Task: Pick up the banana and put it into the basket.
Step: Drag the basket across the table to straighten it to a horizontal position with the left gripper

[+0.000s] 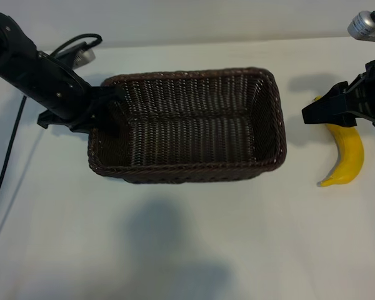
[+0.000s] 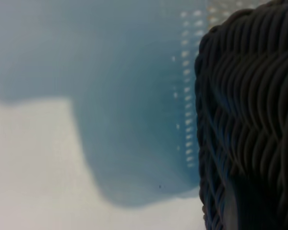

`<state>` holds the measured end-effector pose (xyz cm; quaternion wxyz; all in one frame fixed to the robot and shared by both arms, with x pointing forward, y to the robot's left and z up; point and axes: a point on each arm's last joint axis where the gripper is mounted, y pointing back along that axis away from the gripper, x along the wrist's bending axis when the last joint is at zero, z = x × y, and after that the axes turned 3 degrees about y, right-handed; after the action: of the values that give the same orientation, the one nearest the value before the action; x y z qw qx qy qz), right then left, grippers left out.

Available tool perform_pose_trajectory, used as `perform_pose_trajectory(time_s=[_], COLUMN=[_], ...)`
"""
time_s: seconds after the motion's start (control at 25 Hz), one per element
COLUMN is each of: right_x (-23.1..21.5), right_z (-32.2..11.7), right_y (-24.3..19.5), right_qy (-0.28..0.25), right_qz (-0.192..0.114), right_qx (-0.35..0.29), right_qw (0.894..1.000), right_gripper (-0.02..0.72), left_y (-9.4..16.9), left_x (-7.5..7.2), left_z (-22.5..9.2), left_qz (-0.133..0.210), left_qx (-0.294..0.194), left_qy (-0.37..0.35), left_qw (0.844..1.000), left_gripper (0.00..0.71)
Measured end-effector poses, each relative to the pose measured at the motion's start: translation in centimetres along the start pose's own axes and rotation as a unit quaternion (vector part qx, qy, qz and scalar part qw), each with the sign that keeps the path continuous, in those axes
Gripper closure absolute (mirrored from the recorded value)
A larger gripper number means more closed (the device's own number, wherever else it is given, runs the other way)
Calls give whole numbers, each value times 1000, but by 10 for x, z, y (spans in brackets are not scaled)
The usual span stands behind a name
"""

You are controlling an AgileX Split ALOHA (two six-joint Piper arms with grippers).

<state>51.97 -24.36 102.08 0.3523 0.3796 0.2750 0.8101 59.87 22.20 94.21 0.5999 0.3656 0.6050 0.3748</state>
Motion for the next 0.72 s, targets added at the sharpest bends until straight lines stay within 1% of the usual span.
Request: perform_pose_trajectory(time_s=[0.12, 0.28, 0.44, 0.72], right_x=[0, 0, 0, 0], right_z=[0, 0, 0, 0], right_y=[0, 0, 0, 0], right_qy=[0, 0, 0, 0], right_qz=[0, 0, 0, 0], right_qx=[0, 0, 0, 0], right_qw=[1000, 1000, 1000, 1000], right_gripper=[119, 119, 119, 119], left_y=[-9, -21, -22, -22], left_x=[-1, 0, 0, 0], left_z=[1, 3, 5, 4], left_qz=[-3, 0, 1, 0], left_qx=[7, 9, 2, 6], left_qy=[-6, -7, -7, -6], left_qw=[1000, 1000, 1000, 1000], left_gripper=[554, 554, 554, 554])
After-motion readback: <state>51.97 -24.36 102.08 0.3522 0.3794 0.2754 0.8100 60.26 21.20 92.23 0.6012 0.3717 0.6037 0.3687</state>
